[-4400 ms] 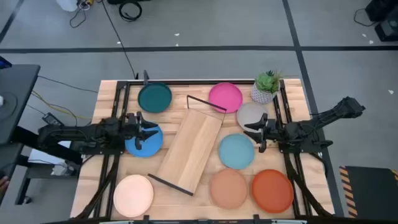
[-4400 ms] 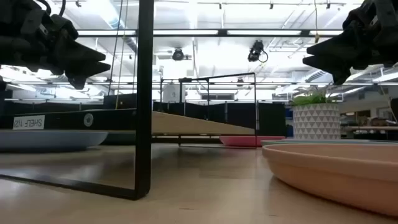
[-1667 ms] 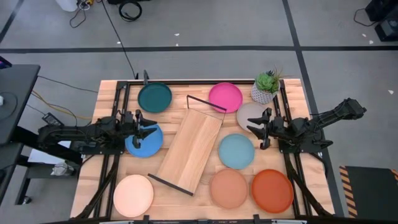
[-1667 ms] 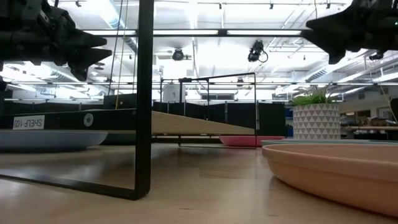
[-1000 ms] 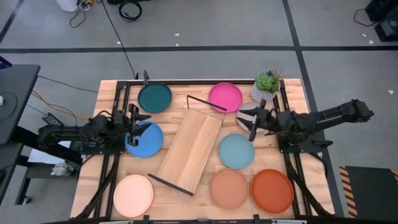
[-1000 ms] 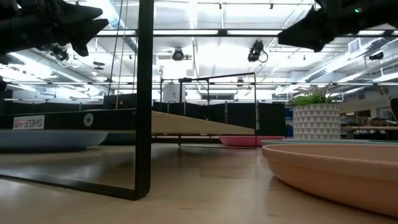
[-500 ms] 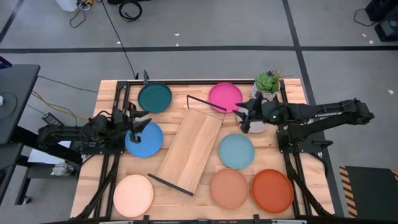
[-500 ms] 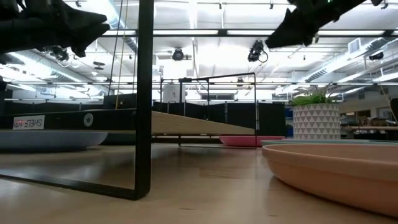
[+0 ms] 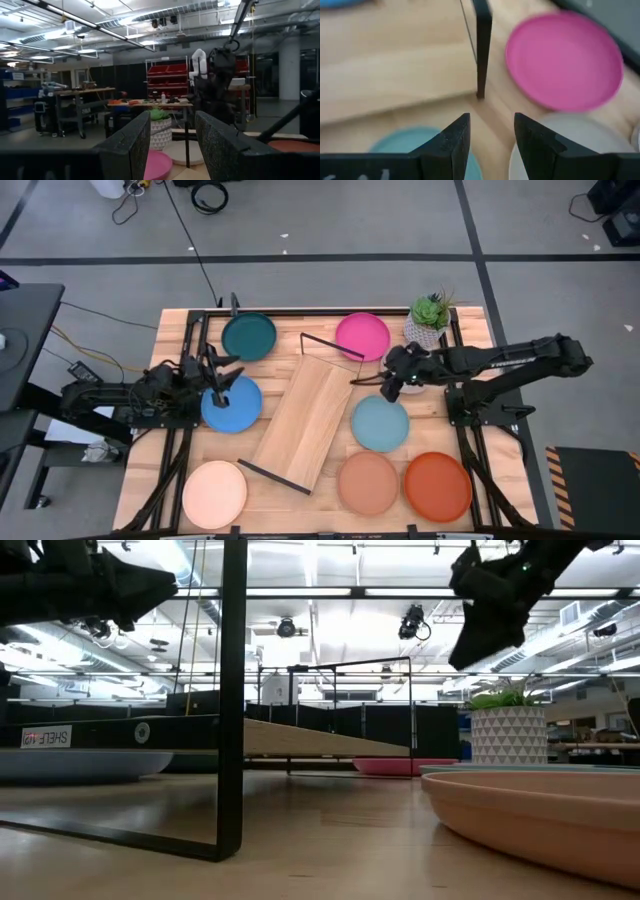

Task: Place and stack plates onto a shelf
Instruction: Put the gray plate on the shelf

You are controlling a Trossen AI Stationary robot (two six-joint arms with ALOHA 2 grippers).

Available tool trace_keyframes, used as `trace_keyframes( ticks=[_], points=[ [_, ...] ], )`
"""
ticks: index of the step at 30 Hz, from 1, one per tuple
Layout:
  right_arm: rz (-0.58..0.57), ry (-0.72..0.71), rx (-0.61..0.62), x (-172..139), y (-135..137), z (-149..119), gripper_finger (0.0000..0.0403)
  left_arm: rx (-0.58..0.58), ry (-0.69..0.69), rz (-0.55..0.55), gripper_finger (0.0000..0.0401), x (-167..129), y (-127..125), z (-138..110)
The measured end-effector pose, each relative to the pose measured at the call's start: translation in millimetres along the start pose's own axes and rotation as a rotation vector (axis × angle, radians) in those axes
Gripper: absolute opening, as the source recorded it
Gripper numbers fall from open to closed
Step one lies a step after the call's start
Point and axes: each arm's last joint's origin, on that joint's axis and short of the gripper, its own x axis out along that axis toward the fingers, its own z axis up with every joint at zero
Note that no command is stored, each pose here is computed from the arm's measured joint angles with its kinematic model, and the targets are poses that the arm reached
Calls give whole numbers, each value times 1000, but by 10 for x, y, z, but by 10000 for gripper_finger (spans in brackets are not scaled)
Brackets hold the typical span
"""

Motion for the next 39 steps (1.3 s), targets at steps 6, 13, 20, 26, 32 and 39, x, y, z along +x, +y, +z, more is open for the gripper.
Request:
trace_keyframes(
  ticks=[6,13,20,26,32,39],
  points=[
    [-87,176,-41,87,106,72,160,0,-6,3,162,0,2,7],
    [-164,296,-87,207,145,44,170,-1,2,2,162,0,1,-1],
    [-199,347,-60,122,145,-62,208,-2,27,-1,162,0,-3,-27],
    [-189,402,-40,123,114,-120,230,-6,31,-1,162,0,-3,-30],
    [-225,418,-42,281,31,-301,226,-48,33,0,162,0,-3,-31],
    [-245,472,-16,426,-114,-440,209,-44,34,0,162,0,-3,-33]
  ],
)
